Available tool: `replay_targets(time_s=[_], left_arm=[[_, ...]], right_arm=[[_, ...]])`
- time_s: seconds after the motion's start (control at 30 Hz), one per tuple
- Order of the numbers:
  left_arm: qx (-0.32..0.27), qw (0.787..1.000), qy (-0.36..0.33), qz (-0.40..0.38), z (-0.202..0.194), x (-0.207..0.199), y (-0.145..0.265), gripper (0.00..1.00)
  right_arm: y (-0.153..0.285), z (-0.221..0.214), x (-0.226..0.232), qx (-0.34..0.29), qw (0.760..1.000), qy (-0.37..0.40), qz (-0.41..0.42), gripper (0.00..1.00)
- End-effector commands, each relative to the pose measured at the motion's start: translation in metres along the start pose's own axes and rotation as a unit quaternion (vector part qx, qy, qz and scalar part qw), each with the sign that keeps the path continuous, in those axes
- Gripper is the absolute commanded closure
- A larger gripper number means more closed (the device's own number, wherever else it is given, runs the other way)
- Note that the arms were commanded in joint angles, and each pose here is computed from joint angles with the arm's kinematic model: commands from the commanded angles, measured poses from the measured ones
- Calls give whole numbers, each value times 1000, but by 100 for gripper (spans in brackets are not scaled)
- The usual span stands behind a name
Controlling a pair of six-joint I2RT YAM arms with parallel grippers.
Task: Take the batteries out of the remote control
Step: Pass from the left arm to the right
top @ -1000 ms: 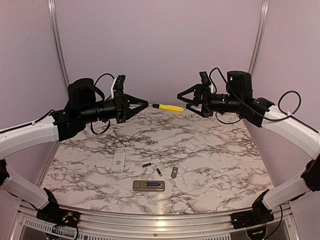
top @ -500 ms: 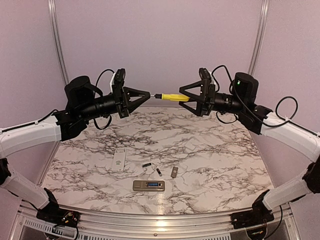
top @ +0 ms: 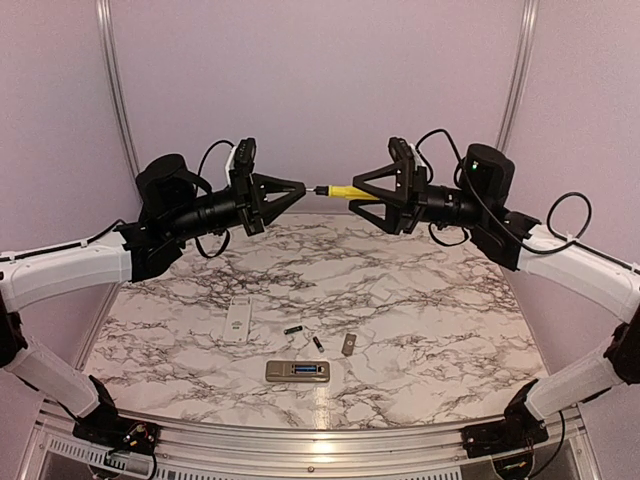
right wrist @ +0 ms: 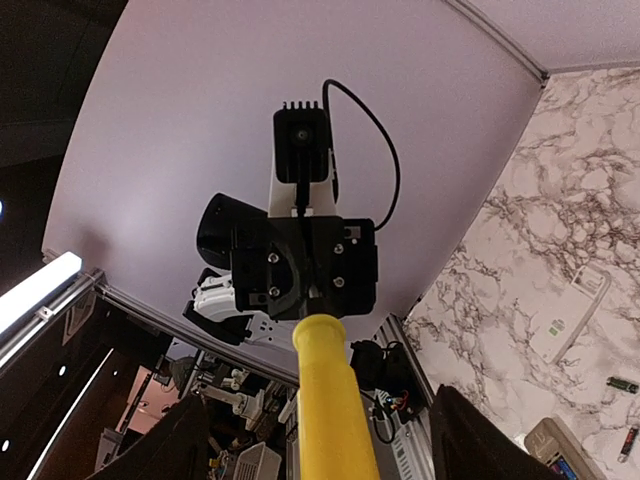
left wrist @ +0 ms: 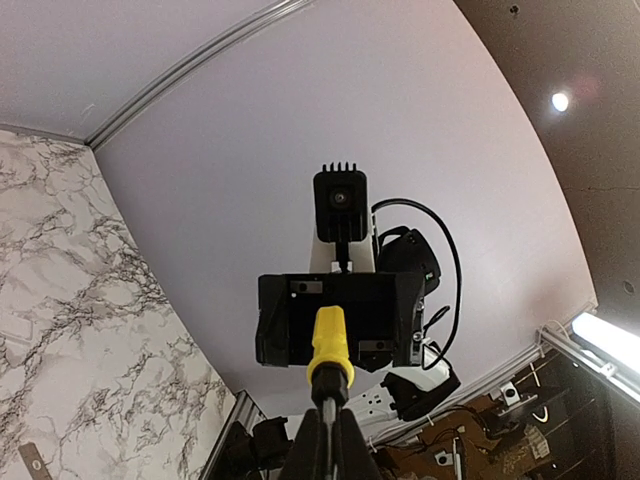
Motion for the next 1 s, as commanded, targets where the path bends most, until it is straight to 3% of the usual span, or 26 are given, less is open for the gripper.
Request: replay_targets(time_s=[0.0, 0.37, 0.7, 0.97], left_arm=[[8, 1000, -5, -20, 1, -6, -8, 100], [14, 1000, -5, -24, -2, -4, -16, 100], [24, 999, -4, -23, -7, -5, -15, 100], [30, 999, -8, -18, -9, -6, -13, 100]], right_arm=[[-9, 2, 16, 8, 1000, -3, 15, 30], [-13, 0, 17, 7, 1000, -12, 15, 53], [-12, 1, 13, -4, 1000, -14, -1, 57], [-14, -1, 12, 5, 1000, -17, 3, 67]])
Point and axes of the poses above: each gripper's point midway between its finger pads, its own y axis back along the fingers, its own x axis along the line the jaws close on, z = x × y, the point moved 6 cm from there along y, back along the fingers, and after that the axes turned 1 degree about y, right-handed, at the moved point
